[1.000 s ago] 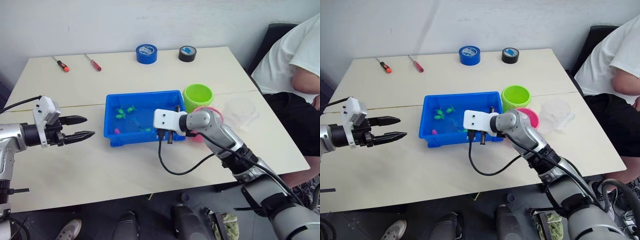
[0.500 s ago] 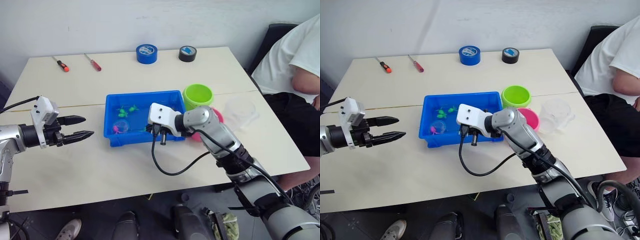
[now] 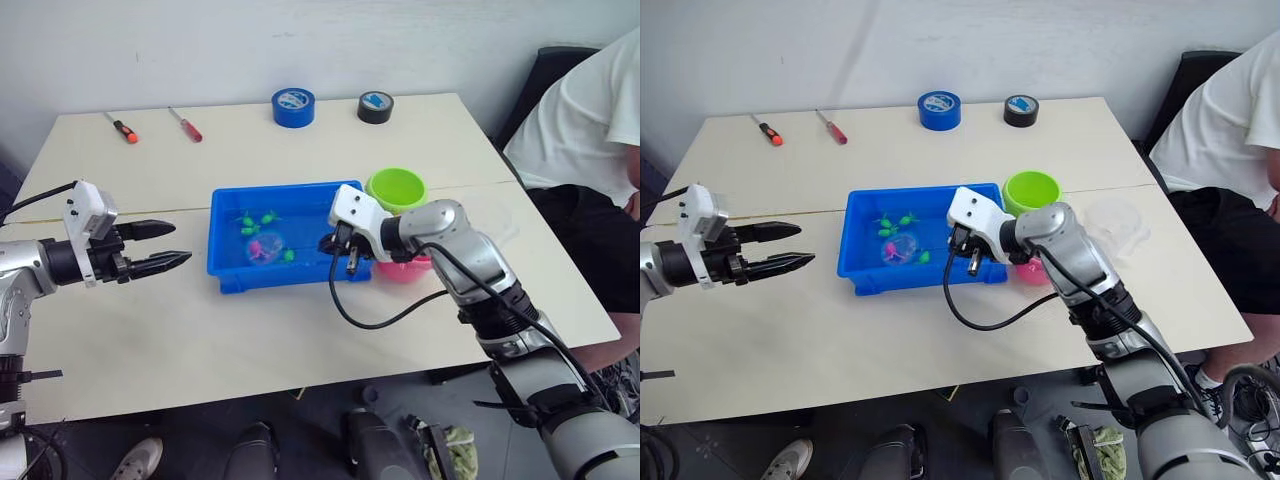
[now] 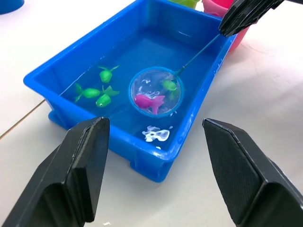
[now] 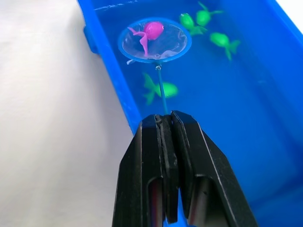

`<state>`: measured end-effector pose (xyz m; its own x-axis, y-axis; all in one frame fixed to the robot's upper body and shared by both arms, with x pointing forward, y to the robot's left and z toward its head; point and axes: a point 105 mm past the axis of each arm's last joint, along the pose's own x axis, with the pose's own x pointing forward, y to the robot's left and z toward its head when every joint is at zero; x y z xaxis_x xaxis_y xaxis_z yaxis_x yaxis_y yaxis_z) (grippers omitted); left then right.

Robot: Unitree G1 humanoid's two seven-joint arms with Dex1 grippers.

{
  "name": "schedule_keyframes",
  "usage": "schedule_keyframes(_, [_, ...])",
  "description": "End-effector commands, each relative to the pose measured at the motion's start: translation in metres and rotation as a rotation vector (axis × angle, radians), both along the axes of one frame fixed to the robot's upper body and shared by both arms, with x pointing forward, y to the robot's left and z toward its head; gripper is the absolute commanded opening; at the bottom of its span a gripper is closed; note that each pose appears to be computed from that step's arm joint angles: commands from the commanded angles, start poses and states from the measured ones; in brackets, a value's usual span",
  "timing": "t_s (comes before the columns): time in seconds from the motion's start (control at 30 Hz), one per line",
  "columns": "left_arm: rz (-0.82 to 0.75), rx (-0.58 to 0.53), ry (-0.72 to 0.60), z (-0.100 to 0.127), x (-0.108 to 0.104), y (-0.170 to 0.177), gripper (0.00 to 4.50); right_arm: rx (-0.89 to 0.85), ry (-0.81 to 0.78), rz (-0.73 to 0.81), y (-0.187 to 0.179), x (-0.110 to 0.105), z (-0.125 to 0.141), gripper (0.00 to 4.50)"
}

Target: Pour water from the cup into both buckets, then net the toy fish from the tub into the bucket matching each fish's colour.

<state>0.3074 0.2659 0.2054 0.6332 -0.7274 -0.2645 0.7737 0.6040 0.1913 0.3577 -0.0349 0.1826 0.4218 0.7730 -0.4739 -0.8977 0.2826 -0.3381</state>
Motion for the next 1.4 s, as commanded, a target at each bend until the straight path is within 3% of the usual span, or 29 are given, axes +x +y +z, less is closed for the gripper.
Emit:
schedule_keyframes(0.03, [-0.018, 0.003, -0.029, 0.007, 0.001, -0.002, 3.46, 0.039, -0.042, 0.007, -0.001, -0.004, 0.016, 0.0])
schedule_keyframes(0.5, [-0.077, -0.006, -0.034, 0.009, 0.008, -0.016, 3.46, 0.101, -0.062, -0.043, -0.014, 0.0, 0.028, 0.0])
schedule_keyframes(0.73, [-0.172, -0.035, -0.055, 0.015, 0.018, -0.043, 3.46, 0.167, -0.124, -0.134, -0.056, -0.005, 0.049, 0.0])
schedule_keyframes(1.03, [-0.261, -0.081, -0.061, 0.019, 0.031, -0.068, 3.46, 0.109, -0.194, -0.345, -0.145, -0.046, 0.066, 0.0])
schedule_keyframes(1.4, [-0.316, -0.09, -0.048, 0.017, 0.051, -0.08, 3.46, -0.015, -0.217, -0.596, -0.204, -0.081, 0.055, 0.0])
